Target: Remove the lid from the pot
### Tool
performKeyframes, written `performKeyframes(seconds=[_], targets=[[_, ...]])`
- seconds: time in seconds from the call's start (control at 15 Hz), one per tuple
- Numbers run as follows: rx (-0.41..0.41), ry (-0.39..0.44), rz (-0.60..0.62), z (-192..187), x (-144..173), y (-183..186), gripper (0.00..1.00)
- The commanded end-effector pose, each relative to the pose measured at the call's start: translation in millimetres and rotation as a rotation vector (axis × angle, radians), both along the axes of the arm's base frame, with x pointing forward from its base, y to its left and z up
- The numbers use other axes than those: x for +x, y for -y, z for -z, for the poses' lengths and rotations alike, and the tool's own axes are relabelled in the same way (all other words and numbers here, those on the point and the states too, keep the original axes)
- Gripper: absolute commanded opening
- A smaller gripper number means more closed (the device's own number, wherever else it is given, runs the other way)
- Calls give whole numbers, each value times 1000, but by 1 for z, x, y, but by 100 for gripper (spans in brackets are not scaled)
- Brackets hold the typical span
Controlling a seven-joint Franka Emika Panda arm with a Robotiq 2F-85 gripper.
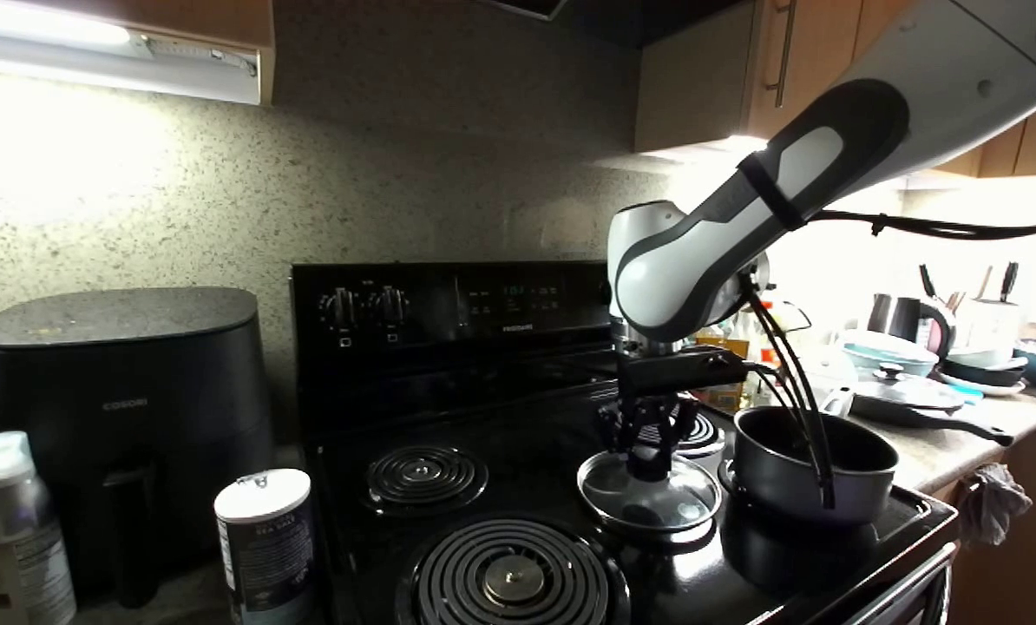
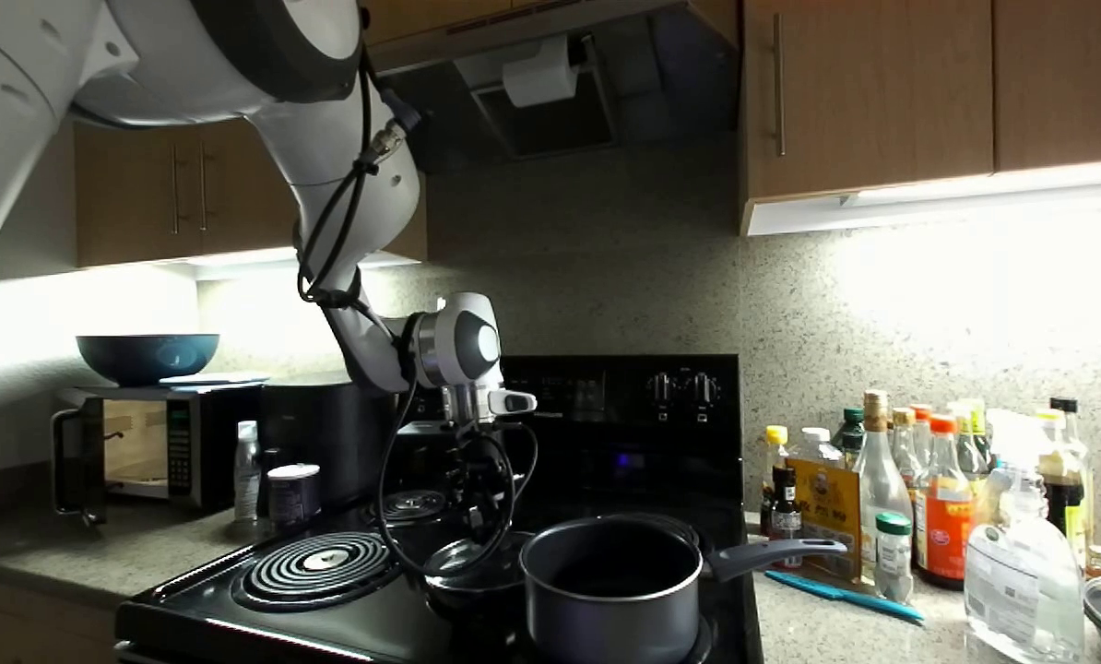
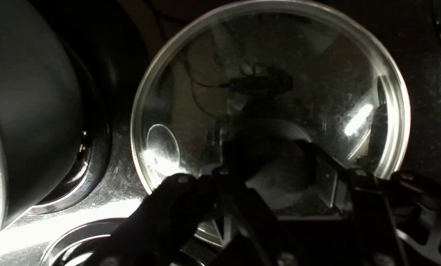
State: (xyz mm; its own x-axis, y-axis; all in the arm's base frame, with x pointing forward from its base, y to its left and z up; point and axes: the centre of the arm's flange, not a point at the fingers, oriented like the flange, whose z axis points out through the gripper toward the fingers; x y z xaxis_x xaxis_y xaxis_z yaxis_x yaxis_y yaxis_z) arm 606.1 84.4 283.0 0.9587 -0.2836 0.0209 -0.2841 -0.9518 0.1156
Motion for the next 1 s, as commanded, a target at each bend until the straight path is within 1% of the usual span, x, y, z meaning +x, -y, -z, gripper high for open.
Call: performKeyframes(seconds=[0.0,0.13,0.27,0.33,0.4,0.53,0.6,0.67,0.73,0.93], targets=[[48,-40,-5,18,13,10,23],[58,-46,5,23,18,14,23],[47,-43,13,23,20,16,23],[30,-32,16,21,20,16,73],[23,-28,14,20,20,15,74],[14,-29,20,20,16,15,86],[9,-26,26,15,12,14,93],[7,-20,27,11,8,12,98],[0,-2,22,2,1,7,100],[-41,65,-6,-28,-19,-14,100]])
